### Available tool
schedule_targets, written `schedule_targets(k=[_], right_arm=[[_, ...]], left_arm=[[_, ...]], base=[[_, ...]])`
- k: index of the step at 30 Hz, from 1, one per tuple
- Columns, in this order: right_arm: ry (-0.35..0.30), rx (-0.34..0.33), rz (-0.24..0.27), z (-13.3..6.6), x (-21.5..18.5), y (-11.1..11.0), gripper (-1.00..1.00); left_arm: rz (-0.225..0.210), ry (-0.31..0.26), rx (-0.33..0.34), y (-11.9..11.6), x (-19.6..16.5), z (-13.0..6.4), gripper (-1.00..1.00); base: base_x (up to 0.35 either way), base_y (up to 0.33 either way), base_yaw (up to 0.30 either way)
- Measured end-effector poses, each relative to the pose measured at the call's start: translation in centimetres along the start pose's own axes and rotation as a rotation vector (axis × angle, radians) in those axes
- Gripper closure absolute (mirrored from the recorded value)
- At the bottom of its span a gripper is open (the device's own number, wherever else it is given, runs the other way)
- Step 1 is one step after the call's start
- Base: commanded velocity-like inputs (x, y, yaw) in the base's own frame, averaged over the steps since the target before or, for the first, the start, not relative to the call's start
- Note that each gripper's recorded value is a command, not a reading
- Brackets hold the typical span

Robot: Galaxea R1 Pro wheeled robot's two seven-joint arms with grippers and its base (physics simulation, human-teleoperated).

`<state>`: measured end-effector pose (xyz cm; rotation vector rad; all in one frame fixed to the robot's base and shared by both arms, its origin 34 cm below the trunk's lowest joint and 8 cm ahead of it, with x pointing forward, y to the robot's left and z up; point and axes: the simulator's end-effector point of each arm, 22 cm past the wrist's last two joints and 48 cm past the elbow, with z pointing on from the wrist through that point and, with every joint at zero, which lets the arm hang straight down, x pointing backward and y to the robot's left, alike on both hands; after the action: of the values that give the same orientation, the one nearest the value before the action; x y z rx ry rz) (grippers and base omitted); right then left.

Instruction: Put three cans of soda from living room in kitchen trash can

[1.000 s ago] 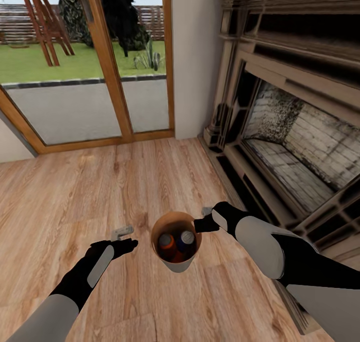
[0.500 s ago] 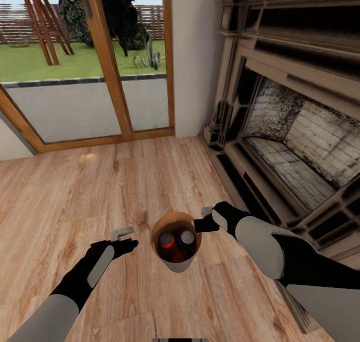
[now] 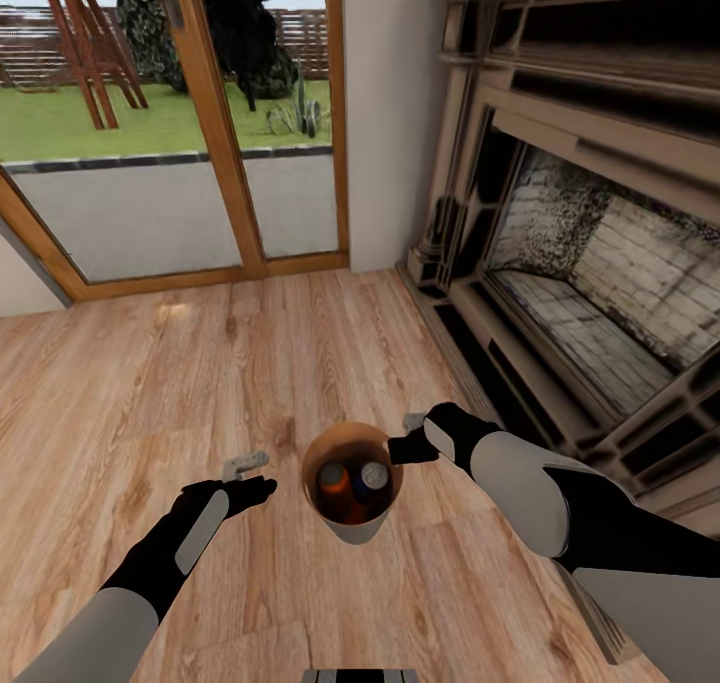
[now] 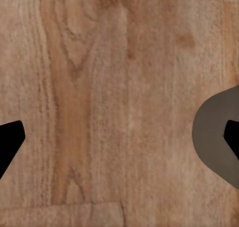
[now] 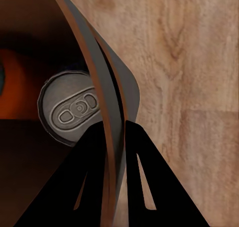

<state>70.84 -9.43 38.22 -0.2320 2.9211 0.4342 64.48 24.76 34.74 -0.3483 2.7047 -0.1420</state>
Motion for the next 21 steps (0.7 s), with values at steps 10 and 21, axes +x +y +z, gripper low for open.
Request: schedule_targets(k=[10, 21], right_arm=[[0.000, 0.003, -0.002, 2.0, 0.9, -0.6, 1.00], [0.000, 0.003, -0.002, 2.7, 1.3, -0.8, 1.00]], left_arm=[[0.000, 0.000, 0.000, 0.4, 1.3, 1.8, -1.00], [-0.001, 0.000, 0.001, 0.5, 1.8, 2.5, -1.00]], base=[[0.000, 0.000, 0.000], [0.000, 0.000, 0.000]])
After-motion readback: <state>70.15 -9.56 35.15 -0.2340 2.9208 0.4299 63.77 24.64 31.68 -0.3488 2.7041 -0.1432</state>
